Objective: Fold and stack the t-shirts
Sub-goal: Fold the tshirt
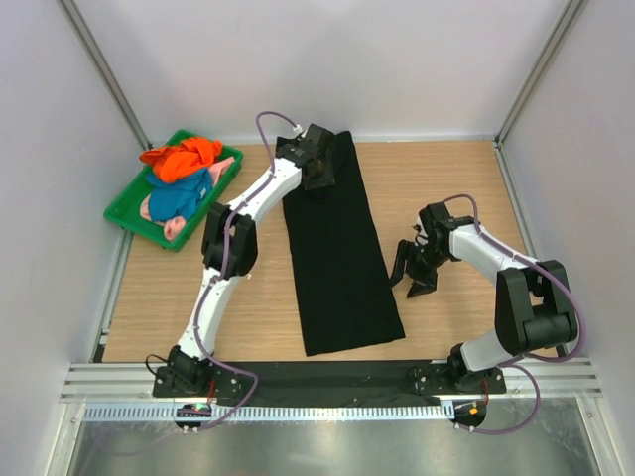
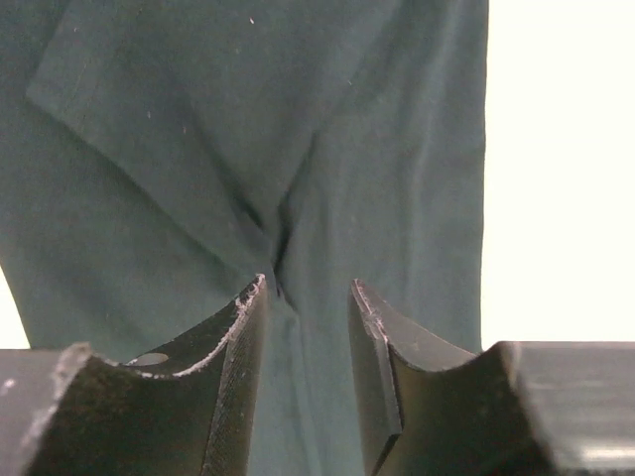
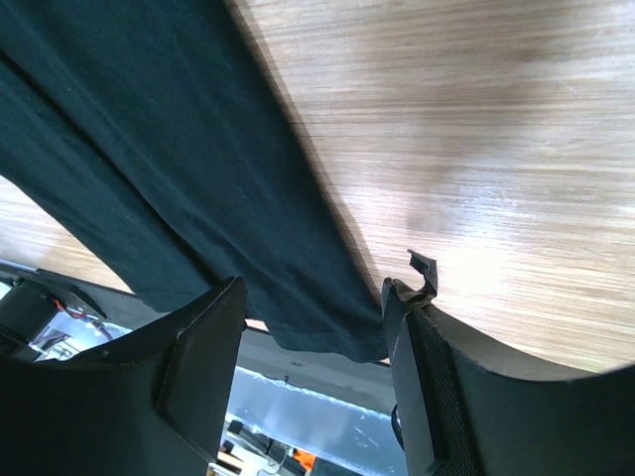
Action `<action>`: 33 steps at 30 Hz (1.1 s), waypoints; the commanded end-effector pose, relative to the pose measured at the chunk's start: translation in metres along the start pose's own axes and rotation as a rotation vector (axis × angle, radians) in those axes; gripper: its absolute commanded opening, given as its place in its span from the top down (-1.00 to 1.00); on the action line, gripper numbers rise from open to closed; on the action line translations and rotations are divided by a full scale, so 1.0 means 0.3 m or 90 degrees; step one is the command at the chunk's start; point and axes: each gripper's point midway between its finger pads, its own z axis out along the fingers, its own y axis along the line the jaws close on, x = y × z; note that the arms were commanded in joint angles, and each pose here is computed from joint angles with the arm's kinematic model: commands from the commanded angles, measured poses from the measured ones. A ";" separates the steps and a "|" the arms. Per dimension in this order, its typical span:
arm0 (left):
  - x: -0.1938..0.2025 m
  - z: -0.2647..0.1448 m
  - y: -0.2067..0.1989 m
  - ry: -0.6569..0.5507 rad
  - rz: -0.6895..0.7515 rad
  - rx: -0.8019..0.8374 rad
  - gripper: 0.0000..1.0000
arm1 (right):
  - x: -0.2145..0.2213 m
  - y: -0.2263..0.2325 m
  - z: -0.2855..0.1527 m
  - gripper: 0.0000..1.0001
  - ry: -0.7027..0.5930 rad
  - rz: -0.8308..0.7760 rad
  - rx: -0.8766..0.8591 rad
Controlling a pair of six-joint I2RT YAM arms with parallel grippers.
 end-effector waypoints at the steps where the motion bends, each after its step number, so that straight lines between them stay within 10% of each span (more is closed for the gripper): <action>1: -0.057 0.069 -0.006 -0.060 0.013 -0.004 0.17 | -0.026 0.016 -0.014 -0.29 -0.012 -0.025 0.004; 18: 0.005 0.319 0.077 -0.054 0.003 -0.001 0.13 | 0.014 0.033 0.052 -0.29 -0.011 -0.037 0.041; 33: -0.127 -0.320 -0.011 -0.068 0.005 0.093 -0.32 | 0.120 0.014 0.011 -0.29 0.028 -0.071 0.022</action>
